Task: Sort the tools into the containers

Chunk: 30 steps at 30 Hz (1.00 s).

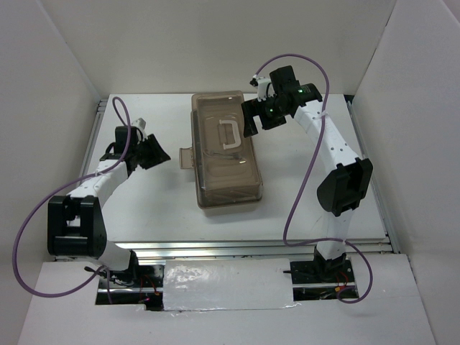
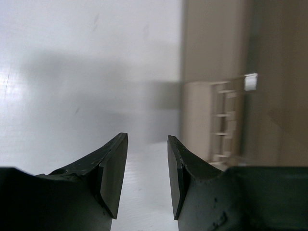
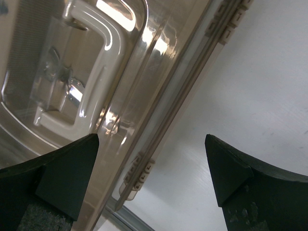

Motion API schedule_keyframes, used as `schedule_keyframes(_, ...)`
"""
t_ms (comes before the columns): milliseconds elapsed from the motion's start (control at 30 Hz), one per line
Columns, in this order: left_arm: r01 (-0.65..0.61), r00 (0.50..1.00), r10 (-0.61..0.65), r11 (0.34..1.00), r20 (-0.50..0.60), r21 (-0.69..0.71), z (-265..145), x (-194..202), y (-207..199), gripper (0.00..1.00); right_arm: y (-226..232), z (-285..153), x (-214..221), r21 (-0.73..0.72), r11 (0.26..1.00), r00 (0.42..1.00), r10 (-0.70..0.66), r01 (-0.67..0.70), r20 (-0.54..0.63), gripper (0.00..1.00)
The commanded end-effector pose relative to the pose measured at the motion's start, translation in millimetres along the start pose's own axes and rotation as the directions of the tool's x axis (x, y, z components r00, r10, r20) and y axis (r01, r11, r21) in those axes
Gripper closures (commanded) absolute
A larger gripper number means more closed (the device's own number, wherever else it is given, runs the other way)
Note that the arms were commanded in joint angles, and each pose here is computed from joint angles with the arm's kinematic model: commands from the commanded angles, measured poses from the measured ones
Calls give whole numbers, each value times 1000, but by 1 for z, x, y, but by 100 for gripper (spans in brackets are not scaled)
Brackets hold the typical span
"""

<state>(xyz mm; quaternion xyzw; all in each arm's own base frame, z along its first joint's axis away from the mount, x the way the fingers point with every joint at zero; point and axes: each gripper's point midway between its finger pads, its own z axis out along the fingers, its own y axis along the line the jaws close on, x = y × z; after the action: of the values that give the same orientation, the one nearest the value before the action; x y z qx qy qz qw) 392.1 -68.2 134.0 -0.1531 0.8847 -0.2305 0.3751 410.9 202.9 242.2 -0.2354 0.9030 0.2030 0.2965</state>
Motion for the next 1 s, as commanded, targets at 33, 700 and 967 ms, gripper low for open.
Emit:
schedule_keyframes(33,34,998,-43,987,-53,-158,17,29,44,49,12,-9,-10,-67,998,1000,13,-11,27,0)
schedule_keyframes(700,193,973,-97,843,-210,502,18,51,-62,43,23,13,5,-120,993,999,3,-8,-35,0)
schedule_keyframes(967,-13,993,69,862,-92,506,10,48,-93,43,23,20,17,-112,994,998,-9,1,-70,5)
